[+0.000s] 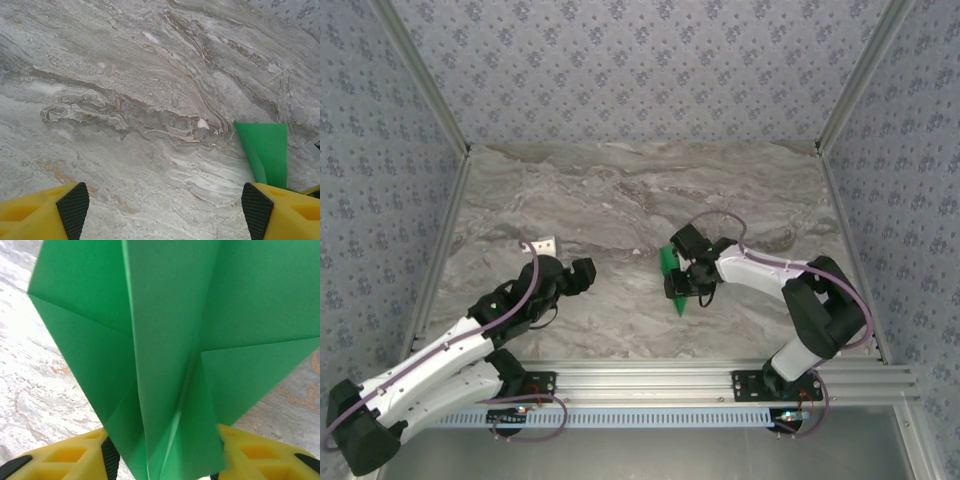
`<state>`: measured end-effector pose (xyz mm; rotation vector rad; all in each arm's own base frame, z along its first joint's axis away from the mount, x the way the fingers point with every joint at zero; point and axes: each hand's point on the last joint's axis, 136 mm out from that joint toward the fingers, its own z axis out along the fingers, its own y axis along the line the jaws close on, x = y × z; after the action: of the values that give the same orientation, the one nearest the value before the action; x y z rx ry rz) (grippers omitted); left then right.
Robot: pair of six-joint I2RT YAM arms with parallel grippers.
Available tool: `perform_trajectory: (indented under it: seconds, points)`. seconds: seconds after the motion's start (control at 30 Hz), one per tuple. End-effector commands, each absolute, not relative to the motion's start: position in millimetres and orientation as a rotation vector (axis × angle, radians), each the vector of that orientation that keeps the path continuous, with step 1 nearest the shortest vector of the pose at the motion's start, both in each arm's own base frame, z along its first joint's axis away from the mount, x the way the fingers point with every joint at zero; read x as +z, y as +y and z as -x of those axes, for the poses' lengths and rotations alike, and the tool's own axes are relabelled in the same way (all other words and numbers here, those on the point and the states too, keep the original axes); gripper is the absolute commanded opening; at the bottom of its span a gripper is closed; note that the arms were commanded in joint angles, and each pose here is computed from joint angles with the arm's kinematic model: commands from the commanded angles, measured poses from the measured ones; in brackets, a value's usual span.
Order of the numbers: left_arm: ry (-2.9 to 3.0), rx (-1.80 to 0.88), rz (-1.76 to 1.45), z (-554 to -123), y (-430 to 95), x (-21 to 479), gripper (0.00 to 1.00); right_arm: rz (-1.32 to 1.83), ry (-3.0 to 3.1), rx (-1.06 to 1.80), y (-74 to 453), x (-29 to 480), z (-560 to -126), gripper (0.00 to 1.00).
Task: Fold a paper plane with a square sheet of paper (fold left side to right side)
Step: Pick up the paper plane at the center of the table.
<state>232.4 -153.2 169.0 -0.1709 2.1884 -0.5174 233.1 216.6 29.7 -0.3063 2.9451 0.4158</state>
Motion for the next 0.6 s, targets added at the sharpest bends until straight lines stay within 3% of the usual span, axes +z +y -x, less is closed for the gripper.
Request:
perform_trajectory:
  seconds: [0.0, 0.37, 0.57]
  points:
    - [2.177, -0.497, 0.198, -233, -146, 169, 0.83, 0.306, 2.933, 0.383, 219, 31, -241, 0.42]
    - [2.176, -0.495, 0.197, -232, -145, 169, 0.83, 0.33, 2.954, 0.352, 224, 20, -242, 0.25]
    - [2.181, -0.498, 0.146, -229, -147, 175, 0.89, 0.301, 2.954, 0.323, 224, 29, -260, 0.05]
